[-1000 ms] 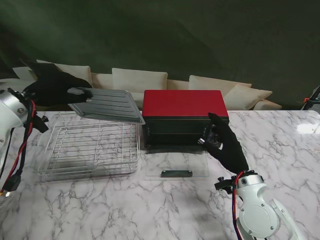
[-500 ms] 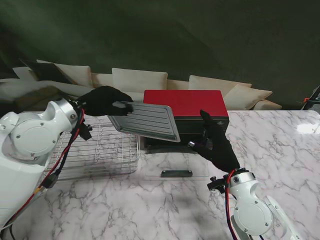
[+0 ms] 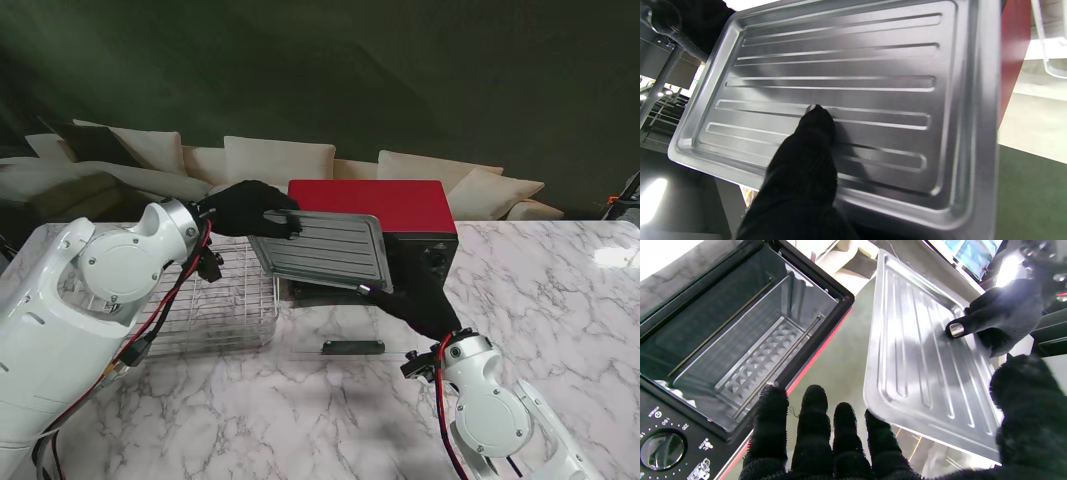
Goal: Slide the trays into the oven
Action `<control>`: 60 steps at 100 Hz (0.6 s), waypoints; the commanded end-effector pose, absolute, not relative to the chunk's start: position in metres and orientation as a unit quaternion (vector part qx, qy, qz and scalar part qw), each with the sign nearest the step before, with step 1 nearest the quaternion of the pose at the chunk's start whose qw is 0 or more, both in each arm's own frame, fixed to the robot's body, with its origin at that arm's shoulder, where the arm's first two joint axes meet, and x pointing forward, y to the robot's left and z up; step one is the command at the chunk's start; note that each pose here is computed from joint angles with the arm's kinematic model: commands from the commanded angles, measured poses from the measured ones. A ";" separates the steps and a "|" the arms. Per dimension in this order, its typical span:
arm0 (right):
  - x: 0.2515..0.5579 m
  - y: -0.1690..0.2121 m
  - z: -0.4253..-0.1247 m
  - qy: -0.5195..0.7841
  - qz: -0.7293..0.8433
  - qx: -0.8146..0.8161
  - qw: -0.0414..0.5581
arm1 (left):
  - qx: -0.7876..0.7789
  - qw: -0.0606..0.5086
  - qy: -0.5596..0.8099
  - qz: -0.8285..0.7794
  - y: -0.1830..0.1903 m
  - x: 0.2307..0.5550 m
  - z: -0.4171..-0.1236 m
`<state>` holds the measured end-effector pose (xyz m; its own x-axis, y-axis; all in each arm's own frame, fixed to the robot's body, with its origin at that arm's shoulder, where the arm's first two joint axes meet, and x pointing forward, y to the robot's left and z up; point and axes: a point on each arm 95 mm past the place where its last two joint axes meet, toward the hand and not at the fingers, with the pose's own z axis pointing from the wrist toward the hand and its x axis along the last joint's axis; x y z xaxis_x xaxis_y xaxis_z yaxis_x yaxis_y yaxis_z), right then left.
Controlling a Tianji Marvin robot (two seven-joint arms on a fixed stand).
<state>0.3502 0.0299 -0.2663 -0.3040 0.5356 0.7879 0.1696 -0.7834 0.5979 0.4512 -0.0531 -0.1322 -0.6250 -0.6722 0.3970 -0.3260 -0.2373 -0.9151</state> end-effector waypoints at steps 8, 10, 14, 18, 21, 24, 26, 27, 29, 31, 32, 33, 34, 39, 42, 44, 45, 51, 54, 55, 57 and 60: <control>0.350 0.032 -0.270 0.309 0.743 0.583 0.114 | -0.416 0.122 0.606 -0.667 -0.058 0.453 -0.134; 0.350 0.032 -0.270 0.310 0.743 0.582 0.113 | -0.417 0.122 0.606 -0.667 -0.059 0.453 -0.134; 0.350 0.034 -0.270 0.311 0.743 0.582 0.109 | -0.417 0.121 0.606 -0.666 -0.060 0.453 -0.134; 0.350 0.035 -0.270 0.311 0.743 0.583 0.105 | -0.417 0.120 0.606 -0.667 -0.061 0.453 -0.135; 0.350 0.036 -0.270 0.311 0.743 0.584 0.101 | -0.418 0.118 0.605 -0.667 -0.061 0.453 -0.135; 0.350 0.037 -0.270 0.310 0.743 0.584 0.099 | -0.419 0.117 0.605 -0.667 -0.062 0.453 -0.136; 0.350 0.037 -0.270 0.310 0.743 0.585 0.097 | -0.419 0.116 0.605 -0.667 -0.062 0.453 -0.136; 0.350 0.037 -0.270 0.309 0.743 0.585 0.096 | -0.419 0.116 0.605 -0.667 -0.063 0.454 -0.136; 0.350 0.038 -0.271 0.309 0.743 0.586 0.094 | -0.420 0.115 0.605 -0.667 -0.063 0.454 -0.137; 0.351 0.038 -0.271 0.307 0.743 0.587 0.092 | -0.420 0.115 0.605 -0.667 -0.064 0.454 -0.137; 0.351 0.039 -0.271 0.307 0.743 0.588 0.092 | -0.420 0.114 0.605 -0.667 -0.064 0.454 -0.137; 0.351 0.039 -0.271 0.306 0.743 0.588 0.091 | -0.420 0.114 0.605 -0.667 -0.064 0.454 -0.137; 0.351 0.039 -0.271 0.305 0.743 0.589 0.090 | -0.421 0.113 0.605 -0.667 -0.064 0.454 -0.137; 0.351 0.040 -0.272 0.303 0.743 0.591 0.087 | -0.421 0.111 0.605 -0.666 -0.066 0.454 -0.138; 0.352 0.041 -0.272 0.303 0.742 0.592 0.085 | -0.421 0.110 0.606 -0.666 -0.067 0.454 -0.138; 0.352 0.041 -0.273 0.302 0.742 0.592 0.085 | -0.422 0.109 0.606 -0.666 -0.068 0.454 -0.138; 0.352 0.041 -0.273 0.302 0.742 0.593 0.084 | -0.422 0.109 0.606 -0.666 -0.068 0.454 -0.138; 0.352 0.042 -0.274 0.303 0.741 0.594 0.083 | -0.422 0.106 0.607 -0.665 -0.070 0.454 -0.139; 0.353 0.043 -0.274 0.303 0.740 0.595 0.082 | -0.421 0.105 0.608 -0.664 -0.071 0.454 -0.139; 0.353 0.043 -0.274 0.302 0.740 0.595 0.082 | -0.421 0.105 0.608 -0.664 -0.072 0.454 -0.139; 0.353 0.043 -0.274 0.302 0.740 0.595 0.082 | -0.421 0.104 0.609 -0.664 -0.072 0.454 -0.139; 0.353 0.043 -0.275 0.302 0.740 0.596 0.081 | -0.421 0.102 0.609 -0.664 -0.073 0.454 -0.140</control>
